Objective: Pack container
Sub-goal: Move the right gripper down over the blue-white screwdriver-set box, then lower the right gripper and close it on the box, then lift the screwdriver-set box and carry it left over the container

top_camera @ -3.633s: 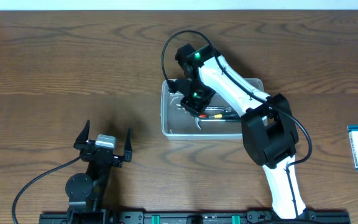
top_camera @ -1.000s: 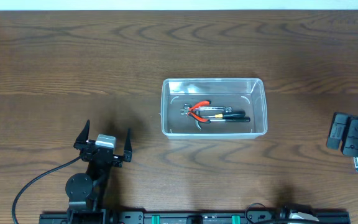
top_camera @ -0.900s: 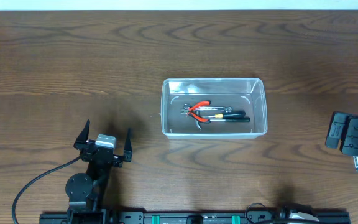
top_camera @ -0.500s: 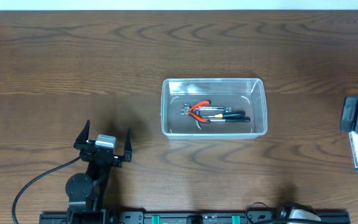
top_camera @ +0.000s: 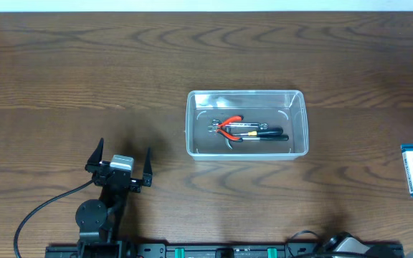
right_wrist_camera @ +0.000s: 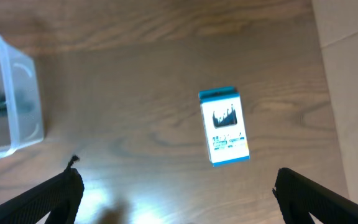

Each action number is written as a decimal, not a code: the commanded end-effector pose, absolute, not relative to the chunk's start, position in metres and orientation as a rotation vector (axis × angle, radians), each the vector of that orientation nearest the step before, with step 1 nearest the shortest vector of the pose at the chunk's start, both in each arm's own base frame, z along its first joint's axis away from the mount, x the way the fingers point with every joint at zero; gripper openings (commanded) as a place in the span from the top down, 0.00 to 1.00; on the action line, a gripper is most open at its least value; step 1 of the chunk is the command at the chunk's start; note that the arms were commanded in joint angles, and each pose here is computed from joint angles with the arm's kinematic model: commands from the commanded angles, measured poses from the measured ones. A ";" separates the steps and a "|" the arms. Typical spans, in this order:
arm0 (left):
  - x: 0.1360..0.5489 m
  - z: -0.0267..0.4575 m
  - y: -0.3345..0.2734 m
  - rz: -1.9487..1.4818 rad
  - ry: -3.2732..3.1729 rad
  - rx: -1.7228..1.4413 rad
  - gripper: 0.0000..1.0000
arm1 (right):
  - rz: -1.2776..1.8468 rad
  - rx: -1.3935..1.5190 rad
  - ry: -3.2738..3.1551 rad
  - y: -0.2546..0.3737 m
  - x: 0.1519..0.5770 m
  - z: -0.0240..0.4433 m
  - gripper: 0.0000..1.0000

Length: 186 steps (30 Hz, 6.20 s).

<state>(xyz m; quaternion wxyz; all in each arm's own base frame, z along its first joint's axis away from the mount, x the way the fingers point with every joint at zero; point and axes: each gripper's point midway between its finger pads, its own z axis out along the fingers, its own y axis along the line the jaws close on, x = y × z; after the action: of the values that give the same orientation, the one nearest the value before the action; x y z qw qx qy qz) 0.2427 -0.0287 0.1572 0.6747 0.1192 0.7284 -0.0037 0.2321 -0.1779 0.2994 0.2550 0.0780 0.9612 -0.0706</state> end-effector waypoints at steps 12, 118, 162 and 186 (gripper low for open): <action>0.242 0.141 -0.028 -0.018 1.685 0.265 0.02 | -0.256 0.173 2.801 -0.221 0.215 0.192 0.01; 0.242 0.141 -0.028 -0.018 1.685 0.265 0.02 | -0.039 0.159 3.164 -0.291 0.215 -0.003 0.01; 0.242 0.141 -0.028 -0.018 1.685 0.265 0.02 | -0.020 0.196 3.148 -0.290 0.216 -0.003 0.46; 0.242 0.141 -0.028 -0.018 1.685 0.265 0.02 | -0.006 -0.043 2.996 -0.256 0.309 0.047 0.49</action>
<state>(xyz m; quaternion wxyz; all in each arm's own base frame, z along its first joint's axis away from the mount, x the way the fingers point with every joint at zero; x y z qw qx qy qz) 0.2427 -0.0287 0.1572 0.6747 0.1192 0.7284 -0.0037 0.2798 -0.2630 0.0285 0.0330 -0.0018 0.9994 -0.0075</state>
